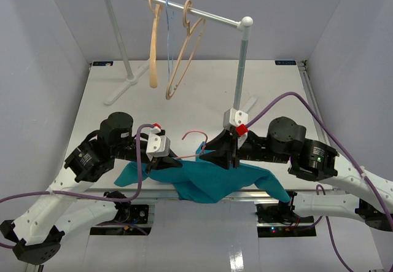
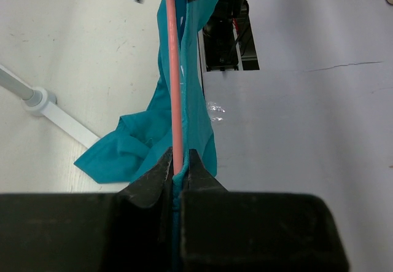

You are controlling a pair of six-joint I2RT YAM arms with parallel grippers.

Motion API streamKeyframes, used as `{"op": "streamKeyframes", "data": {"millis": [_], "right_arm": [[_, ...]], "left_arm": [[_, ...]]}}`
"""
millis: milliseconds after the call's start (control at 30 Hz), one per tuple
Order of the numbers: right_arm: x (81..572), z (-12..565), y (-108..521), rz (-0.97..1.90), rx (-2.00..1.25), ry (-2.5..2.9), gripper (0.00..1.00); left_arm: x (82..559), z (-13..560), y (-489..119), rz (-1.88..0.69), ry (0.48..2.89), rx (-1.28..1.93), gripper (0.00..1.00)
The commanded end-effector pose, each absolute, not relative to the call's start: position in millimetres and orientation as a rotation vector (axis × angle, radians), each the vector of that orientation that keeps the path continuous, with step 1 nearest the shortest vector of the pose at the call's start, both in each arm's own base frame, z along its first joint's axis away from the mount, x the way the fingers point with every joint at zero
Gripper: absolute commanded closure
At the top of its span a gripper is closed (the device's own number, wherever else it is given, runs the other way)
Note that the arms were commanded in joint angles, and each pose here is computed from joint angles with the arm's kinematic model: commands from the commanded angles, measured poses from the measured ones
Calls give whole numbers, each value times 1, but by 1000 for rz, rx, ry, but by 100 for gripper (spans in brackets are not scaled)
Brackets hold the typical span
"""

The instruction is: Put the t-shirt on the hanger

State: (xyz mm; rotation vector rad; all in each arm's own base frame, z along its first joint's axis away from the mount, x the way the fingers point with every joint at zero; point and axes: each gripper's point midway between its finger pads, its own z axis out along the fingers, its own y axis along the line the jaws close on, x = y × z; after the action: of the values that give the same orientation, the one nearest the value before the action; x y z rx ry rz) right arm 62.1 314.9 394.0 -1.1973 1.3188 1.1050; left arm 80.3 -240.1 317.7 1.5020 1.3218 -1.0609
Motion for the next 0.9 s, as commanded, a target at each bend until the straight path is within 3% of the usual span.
{"op": "streamKeyframes", "data": {"millis": [0, 133, 433, 667, 800, 867], "right_arm": [[62, 404, 288, 1073, -1145, 1298, 54], [57, 393, 273, 1052, -1186, 1324, 34], [31, 359, 255, 1066, -1409, 1396, 23], [40, 337, 250, 980, -1426, 1483, 26], [46, 329, 248, 936, -1420, 1520, 34], [49, 328, 245, 920, -1410, 1527, 44]], "left_arm": [[67, 333, -234, -1069, 1213, 1505, 100], [65, 337, -231, -1065, 1201, 1487, 100], [64, 333, -228, -1062, 1241, 1494, 100], [63, 334, -227, -1060, 1240, 1495, 100], [62, 333, -226, -1058, 1232, 1498, 100], [62, 331, -225, -1052, 1231, 1493, 100]]}}
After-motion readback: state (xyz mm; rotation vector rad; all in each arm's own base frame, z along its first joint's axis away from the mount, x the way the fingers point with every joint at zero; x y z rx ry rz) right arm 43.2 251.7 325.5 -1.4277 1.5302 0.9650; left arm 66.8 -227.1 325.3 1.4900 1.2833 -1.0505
